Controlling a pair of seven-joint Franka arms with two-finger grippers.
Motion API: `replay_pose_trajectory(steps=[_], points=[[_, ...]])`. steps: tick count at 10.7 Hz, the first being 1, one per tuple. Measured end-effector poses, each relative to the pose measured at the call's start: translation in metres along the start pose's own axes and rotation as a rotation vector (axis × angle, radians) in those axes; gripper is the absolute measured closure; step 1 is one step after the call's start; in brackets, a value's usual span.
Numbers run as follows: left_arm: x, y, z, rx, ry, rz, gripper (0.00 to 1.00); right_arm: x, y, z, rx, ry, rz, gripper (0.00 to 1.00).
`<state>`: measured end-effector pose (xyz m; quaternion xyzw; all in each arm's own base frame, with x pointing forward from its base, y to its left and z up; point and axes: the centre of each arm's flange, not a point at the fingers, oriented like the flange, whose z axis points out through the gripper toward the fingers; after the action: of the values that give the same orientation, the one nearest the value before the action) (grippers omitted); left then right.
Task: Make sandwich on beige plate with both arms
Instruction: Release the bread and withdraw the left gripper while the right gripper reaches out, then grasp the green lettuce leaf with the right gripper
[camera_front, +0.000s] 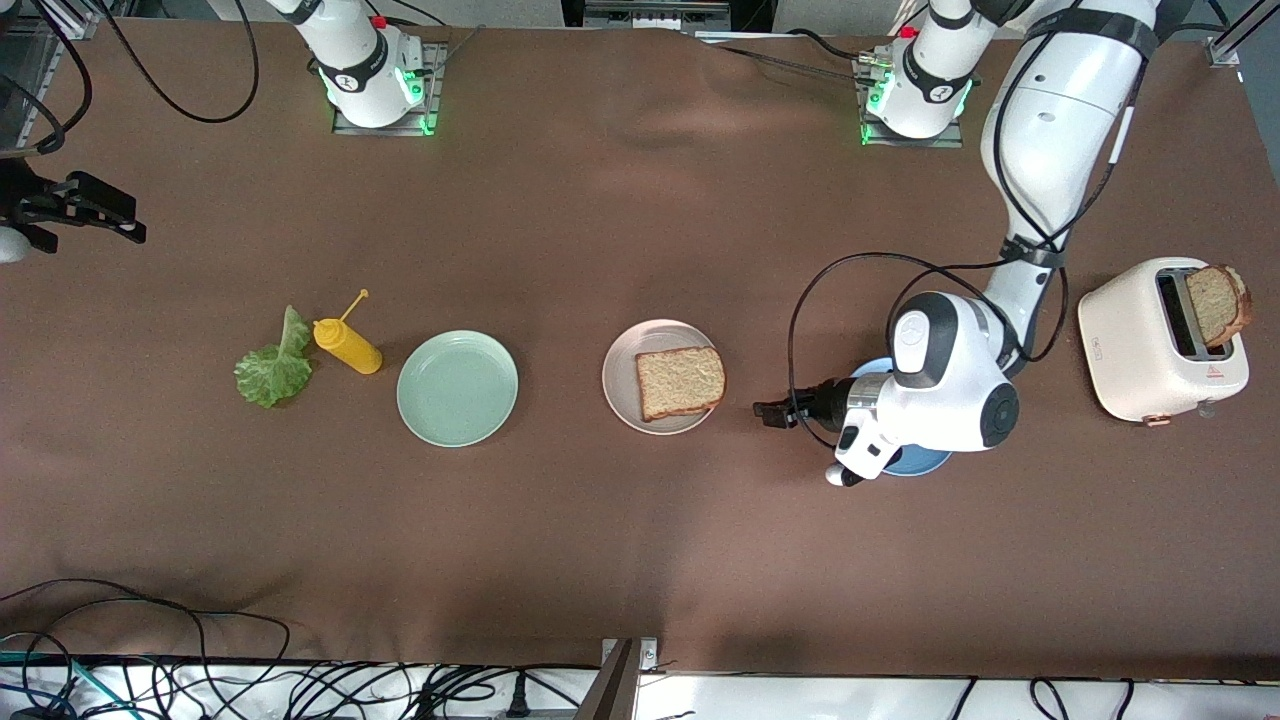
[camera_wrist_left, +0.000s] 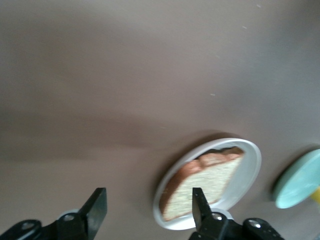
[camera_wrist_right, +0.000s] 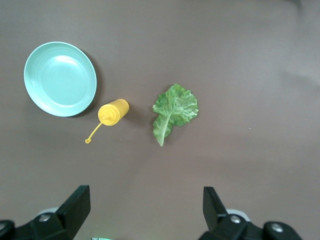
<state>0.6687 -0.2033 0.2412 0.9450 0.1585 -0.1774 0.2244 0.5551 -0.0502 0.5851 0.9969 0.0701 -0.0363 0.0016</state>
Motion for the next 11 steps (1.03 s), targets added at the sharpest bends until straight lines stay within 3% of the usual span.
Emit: replay_pose_trajectory(steps=[3, 4, 8, 11], points=[[-0.016, -0.023, -0.088, 0.218, 0.046, 0.076, 0.06, 0.012, 0.002, 0.025, 0.006, -0.045, 0.000, 0.00], [-0.027, -0.028, -0.120, 0.252, 0.065, 0.077, 0.02, 0.015, 0.002, 0.030, 0.007, -0.054, 0.001, 0.00], [-0.037, -0.100, -0.225, 0.278, 0.093, 0.082, 0.00, 0.021, 0.019, 0.054, 0.014, -0.095, 0.029, 0.00], [-0.042, -0.143, -0.266, 0.262, 0.094, 0.088, 0.00, 0.049, 0.040, 0.118, 0.011, -0.142, 0.059, 0.00]])
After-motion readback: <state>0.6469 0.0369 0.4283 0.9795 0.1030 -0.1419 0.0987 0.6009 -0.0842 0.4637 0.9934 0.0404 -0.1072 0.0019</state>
